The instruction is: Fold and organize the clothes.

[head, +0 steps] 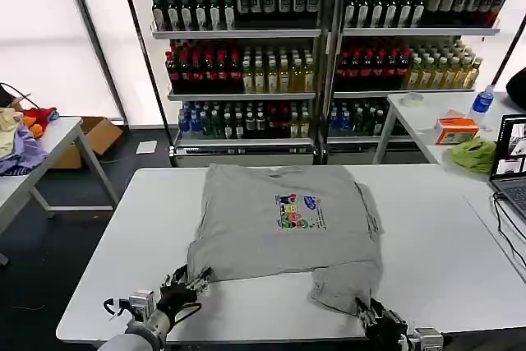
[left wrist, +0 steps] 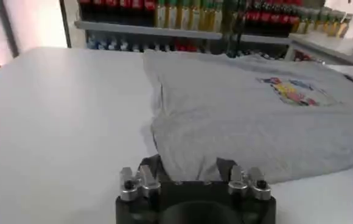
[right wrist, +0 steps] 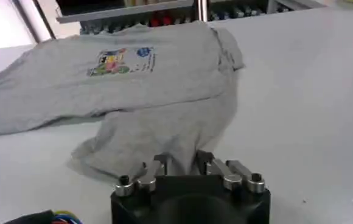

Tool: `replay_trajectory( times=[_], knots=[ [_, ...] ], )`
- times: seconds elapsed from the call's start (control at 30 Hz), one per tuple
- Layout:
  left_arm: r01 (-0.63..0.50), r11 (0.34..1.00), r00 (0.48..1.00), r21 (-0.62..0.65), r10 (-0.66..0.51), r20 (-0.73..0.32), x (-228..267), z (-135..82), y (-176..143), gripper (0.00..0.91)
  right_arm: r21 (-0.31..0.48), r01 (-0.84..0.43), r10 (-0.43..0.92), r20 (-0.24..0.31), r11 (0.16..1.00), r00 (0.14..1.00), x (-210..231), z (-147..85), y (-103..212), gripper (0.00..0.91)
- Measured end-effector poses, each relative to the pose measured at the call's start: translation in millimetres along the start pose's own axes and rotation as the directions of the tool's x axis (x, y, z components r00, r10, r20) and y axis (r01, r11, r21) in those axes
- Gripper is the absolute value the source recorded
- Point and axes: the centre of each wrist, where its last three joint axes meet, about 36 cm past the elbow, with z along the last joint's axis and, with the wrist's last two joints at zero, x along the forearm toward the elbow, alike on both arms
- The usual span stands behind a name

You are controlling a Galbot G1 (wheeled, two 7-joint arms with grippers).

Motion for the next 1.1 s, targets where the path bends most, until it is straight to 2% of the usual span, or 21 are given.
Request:
replay_trajectory(
  times=[0.53, 0.93, 1.1],
  knots=[
    [-0.004, 0.999, 1.000, 0.036, 0.005, -0.030, 8.1, 14.7, -8.0, 0.010, -0.015, 0.046, -0.045, 0.057, 0.999, 0.997, 15.8, -9.3, -4.5, 0.000],
    [0.019, 0.998, 1.000, 0.054, -0.018, -0.022, 43.7, 5.6, -11.2, 0.010, 0.017, 0.106, -0.107, 0.016, 0.994, 0.994, 63.3, -3.9, 0.8, 0.000],
    [0.038, 0.999, 0.999, 0.036, -0.037, -0.024, 64.7, 0.6, -6.2, 0.010, 0.003, 0.144, -0.144, 0.032, 0.990, 0.989, 78.5, -3.1, 7.3, 0.000]
  ],
)
